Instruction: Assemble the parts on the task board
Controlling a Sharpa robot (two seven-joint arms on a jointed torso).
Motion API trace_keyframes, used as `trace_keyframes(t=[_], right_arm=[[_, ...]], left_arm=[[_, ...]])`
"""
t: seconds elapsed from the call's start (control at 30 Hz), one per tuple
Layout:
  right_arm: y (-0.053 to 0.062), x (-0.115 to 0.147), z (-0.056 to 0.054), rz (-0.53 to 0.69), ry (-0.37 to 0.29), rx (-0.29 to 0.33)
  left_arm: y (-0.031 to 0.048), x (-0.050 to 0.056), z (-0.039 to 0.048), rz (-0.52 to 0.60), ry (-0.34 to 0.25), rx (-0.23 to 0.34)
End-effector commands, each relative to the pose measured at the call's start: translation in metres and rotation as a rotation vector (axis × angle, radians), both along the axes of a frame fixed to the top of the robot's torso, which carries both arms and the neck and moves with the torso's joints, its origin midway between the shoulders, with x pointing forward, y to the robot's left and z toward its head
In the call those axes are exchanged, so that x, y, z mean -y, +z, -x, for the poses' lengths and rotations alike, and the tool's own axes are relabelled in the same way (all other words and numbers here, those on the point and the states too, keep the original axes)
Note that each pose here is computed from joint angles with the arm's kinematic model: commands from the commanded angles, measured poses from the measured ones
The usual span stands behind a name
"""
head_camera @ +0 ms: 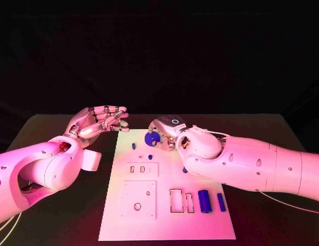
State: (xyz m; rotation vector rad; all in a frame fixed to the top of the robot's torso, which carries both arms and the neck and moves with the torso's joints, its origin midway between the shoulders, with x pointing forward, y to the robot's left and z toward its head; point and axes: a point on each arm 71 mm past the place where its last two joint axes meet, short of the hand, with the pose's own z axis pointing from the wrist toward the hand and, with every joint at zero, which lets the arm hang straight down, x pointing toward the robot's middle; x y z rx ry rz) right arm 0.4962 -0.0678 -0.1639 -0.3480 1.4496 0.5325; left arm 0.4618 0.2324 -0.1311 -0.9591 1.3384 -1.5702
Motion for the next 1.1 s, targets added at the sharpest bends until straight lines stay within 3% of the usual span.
trace_keyframes(t=[0.03,0.4,1.1], right_arm=[[-0.002,-0.003,-0.001,0.019,-0.001,0.02],[-0.013,-0.01,-0.005,0.042,-0.003,-0.005],[-0.02,-0.011,-0.009,0.061,-0.012,-0.036]], left_arm=[[0.0016,0.003,0.0009,0.006,-0.022,0.009],[0.0017,0.004,0.001,0.006,-0.024,0.009],[0.002,0.005,0.0013,0.005,-0.026,0.012]])
